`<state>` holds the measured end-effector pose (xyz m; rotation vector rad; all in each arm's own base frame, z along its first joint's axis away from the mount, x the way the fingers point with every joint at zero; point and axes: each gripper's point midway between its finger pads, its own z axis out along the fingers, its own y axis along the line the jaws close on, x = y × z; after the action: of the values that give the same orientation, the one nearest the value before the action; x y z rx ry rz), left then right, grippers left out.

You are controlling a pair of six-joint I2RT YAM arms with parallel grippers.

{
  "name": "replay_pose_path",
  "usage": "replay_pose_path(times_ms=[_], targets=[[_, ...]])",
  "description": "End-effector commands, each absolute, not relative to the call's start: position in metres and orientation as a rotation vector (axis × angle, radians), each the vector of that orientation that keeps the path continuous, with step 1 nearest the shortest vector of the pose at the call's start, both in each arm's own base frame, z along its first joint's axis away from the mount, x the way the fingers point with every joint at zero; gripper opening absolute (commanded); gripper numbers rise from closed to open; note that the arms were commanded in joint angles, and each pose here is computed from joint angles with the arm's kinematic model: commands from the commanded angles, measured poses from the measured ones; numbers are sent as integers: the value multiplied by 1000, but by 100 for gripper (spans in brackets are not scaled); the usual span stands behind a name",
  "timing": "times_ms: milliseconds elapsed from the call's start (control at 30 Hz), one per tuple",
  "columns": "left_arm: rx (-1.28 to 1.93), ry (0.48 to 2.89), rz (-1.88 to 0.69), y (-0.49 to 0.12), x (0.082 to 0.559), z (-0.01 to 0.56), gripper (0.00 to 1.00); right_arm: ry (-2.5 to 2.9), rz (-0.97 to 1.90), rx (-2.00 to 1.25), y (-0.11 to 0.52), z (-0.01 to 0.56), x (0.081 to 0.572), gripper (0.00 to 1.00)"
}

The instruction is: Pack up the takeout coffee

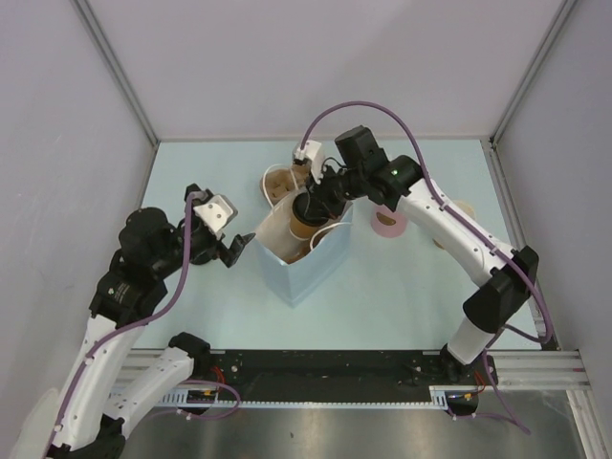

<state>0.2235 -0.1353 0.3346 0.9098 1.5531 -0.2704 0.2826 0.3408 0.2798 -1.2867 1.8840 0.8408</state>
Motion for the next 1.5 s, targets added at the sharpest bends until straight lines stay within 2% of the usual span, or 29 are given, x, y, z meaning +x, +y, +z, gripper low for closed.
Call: replay_pose_path(times_ms=[0,267,467,767,1033,1100,1200,1233,1333,1467], targets=[[847,1530,-264,-132,228,346,99,1902,785,-1333,341,280,280,0],[812,1566,-226,-133,255,358,99,1994,691,-1394,343,254,282,0],[824,1520,-280,-151,270,389,99,2035,575,-1369,339,247,297,0],[852,1585,-406,-182,304,365,99,2057,549,-1374,340,244,300,0],[819,1655,-415,-189,328,343,98,2100,581,-1384,342,234,294,0],[810,1658,-411,-189,332,342,94,2115,586,-1394,340,228,291,0],[775,1676,-381,-185,339,340,75,2121,580,-1390,338,224,290,0],[764,1684,-371,-184,341,339,63,2124,570,-1388,336,221,291,0],[733,1698,-338,-180,349,337,48,2118,570,-1384,335,220,290,0],[674,1728,-290,-172,358,333,40,2116,572,-1384,334,221,289,0]])
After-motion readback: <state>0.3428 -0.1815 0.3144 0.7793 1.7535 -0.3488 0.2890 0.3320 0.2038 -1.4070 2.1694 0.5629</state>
